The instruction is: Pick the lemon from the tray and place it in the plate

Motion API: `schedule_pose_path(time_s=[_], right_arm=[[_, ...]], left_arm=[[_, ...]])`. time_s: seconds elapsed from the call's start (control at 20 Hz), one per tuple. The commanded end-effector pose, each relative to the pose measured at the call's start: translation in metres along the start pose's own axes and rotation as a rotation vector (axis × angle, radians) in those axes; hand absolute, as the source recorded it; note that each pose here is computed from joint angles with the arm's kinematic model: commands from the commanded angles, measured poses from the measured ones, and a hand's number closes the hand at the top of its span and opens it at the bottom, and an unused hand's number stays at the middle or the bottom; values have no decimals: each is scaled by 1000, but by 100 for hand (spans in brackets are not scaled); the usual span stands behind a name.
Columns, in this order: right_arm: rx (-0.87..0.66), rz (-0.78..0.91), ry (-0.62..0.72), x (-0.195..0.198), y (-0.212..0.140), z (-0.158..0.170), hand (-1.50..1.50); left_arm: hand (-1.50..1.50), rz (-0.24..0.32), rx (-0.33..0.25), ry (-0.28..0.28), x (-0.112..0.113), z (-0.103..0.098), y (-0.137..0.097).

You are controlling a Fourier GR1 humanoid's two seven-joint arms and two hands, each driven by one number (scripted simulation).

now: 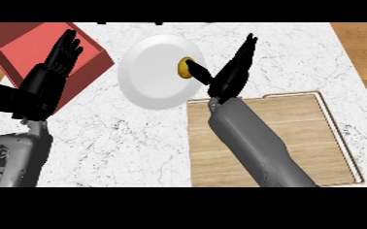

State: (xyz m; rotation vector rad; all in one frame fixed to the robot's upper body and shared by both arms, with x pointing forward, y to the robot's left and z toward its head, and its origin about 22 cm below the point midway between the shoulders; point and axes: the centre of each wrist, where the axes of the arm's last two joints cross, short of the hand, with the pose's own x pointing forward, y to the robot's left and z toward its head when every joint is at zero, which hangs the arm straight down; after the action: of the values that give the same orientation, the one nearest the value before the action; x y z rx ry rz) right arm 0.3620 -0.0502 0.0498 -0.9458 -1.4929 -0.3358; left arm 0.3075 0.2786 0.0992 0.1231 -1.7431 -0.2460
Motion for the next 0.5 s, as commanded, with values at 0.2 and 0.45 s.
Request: schedule_pose_path(time_s=[0.2,0.45], right_arm=[[10,-51,5,-40,-52,49,-150],[1,-59,-6,-26,-97,70,-150]], left_arm=[[0,-20,36,10,-2,11,-2],[0,-5,37,15,1,15,11]])
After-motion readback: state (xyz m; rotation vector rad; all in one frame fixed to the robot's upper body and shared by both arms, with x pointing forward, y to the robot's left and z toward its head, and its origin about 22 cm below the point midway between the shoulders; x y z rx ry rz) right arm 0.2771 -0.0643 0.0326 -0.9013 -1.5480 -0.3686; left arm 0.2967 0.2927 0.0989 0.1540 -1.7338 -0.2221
